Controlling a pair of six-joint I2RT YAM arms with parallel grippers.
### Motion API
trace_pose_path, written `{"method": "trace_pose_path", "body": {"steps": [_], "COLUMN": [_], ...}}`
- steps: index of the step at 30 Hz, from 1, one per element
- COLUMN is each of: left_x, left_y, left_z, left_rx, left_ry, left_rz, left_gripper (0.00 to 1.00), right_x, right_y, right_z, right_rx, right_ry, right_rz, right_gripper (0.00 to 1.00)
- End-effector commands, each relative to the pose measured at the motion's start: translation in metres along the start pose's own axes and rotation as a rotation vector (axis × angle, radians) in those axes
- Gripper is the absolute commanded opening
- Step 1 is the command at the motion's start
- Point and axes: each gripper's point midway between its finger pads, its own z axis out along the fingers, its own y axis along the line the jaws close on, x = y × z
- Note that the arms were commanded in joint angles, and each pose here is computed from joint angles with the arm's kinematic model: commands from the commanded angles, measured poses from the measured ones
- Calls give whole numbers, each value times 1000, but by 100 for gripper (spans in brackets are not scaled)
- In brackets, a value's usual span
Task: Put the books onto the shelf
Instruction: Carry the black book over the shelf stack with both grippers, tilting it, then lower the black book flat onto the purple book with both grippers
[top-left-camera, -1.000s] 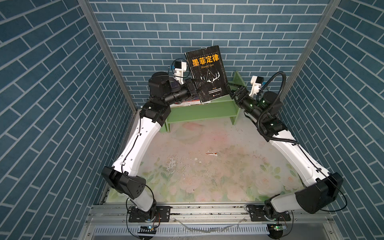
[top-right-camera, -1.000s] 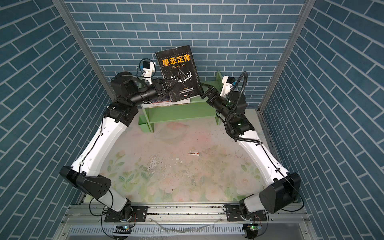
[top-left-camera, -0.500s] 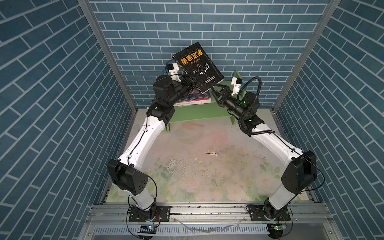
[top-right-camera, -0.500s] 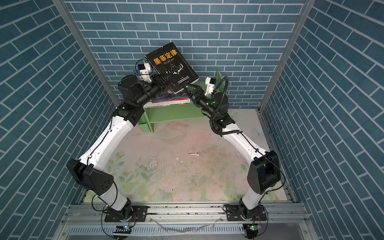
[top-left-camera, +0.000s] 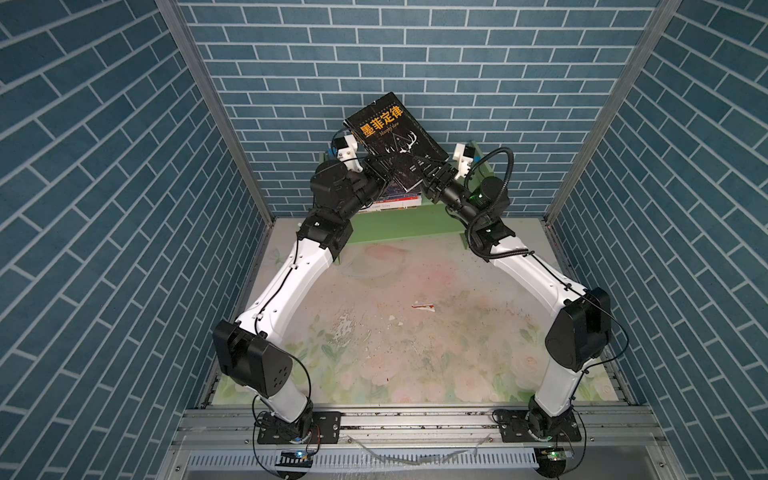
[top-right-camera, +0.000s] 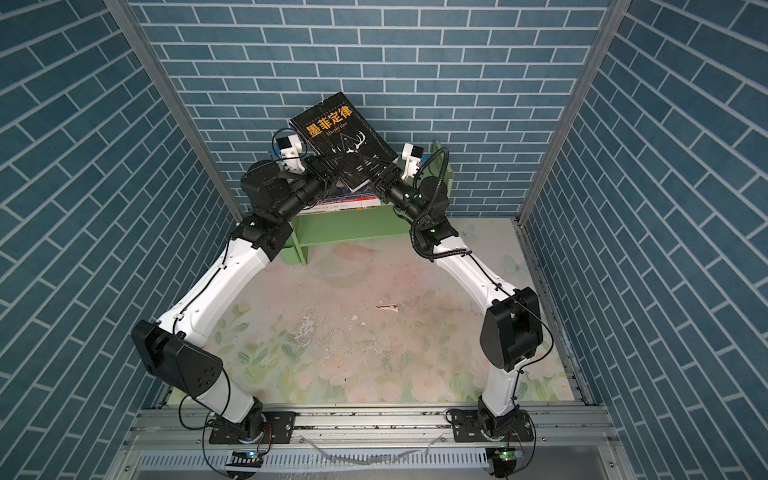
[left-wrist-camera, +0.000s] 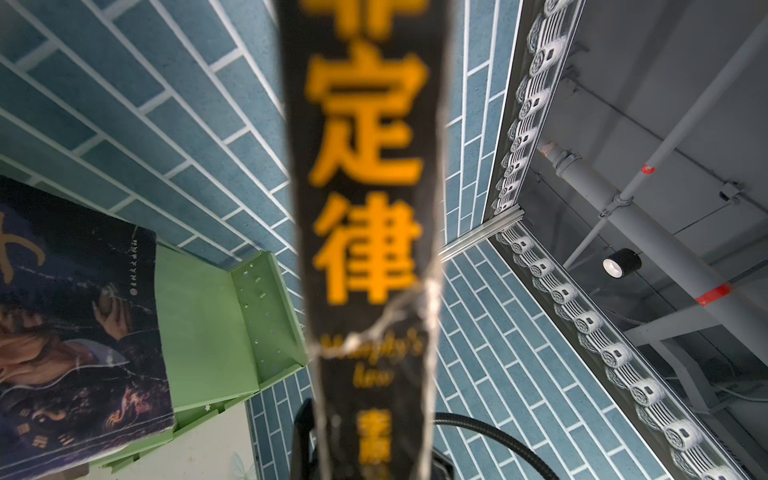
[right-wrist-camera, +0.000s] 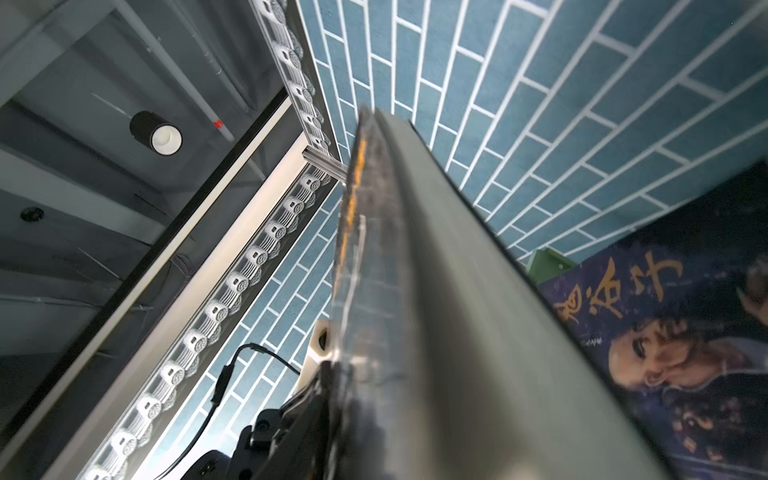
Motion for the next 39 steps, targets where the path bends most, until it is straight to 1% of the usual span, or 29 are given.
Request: {"method": "trace_pose_path", "body": {"steps": [1, 3, 4, 5, 6, 7, 9, 10, 12, 15, 17, 19, 21, 23, 25, 27, 33, 37, 39], "left_x": [-12, -7, -3, -1, 0, 0, -4, -8, -15, -24, -30, -34, -36, -34, -26, -19, -11, -8, -6], "left_y": [-55, -52, -50, -46, -43, -42, -34, -29, -17, 4, 20, 33, 40, 41, 42, 43, 47, 41, 39], "left_z": [-16, -16, -17, -18, -20, -24, -31, -35, -43, -54, -62, -70, -76, -79, -78, -77, -79, -78, -76], "left_rx": [157, 148, 134, 122, 116, 111, 93, 77, 48, 6, -23, -42, -51, -52, -46, -41, -44, -7, 9], "left_ry": [-39, -12, 5, 17, 26, 34, 43, 48, 60, 91, 116, 138, 163, 211, 289, 342, 383, 419, 448], "left_rz": [61, 82, 82, 108, 118, 125, 130, 131, 121, 80, 24, -18, -36, -44, -56, -69, -86, -90, -98], "left_gripper": [12, 19, 24, 32, 48, 60, 74, 79, 84, 88, 90, 90, 92, 93, 94, 94, 94, 95, 91], "right_x": [3, 1, -1, -2, -4, -5, -5, -5, -6, -11, -15, -18, -18, -13, -7, -2, 7, 11, 13], "right_y": [15, 13, 12, 13, 13, 15, 18, 20, 25, 33, 41, 47, 47, 47, 46, 45, 46, 43, 40], "right_z": [-1, -4, -6, -7, -9, -10, -12, -14, -19, -31, -41, -51, -59, -66, -70, -73, -79, -82, -84], "right_rx": [-38, -25, -19, -17, -14, -13, -16, -17, -26, -43, -54, -53, -34, -20, -9, -4, 2, 9, 16], "right_ry": [15, 11, 10, 12, 20, 34, 87, 119, 161, 200, 213, 227, 254, 299, 338, 368, 412, 426, 433], "right_rz": [26, 20, 16, 12, 10, 9, 4, 4, 0, 4, 0, -8, -2, 11, 27, 38, 54, 64, 73], "right_gripper": [36, 28, 25, 22, 21, 18, 18, 16, 16, 16, 16, 16, 16, 16, 17, 16, 16, 16, 16]}}
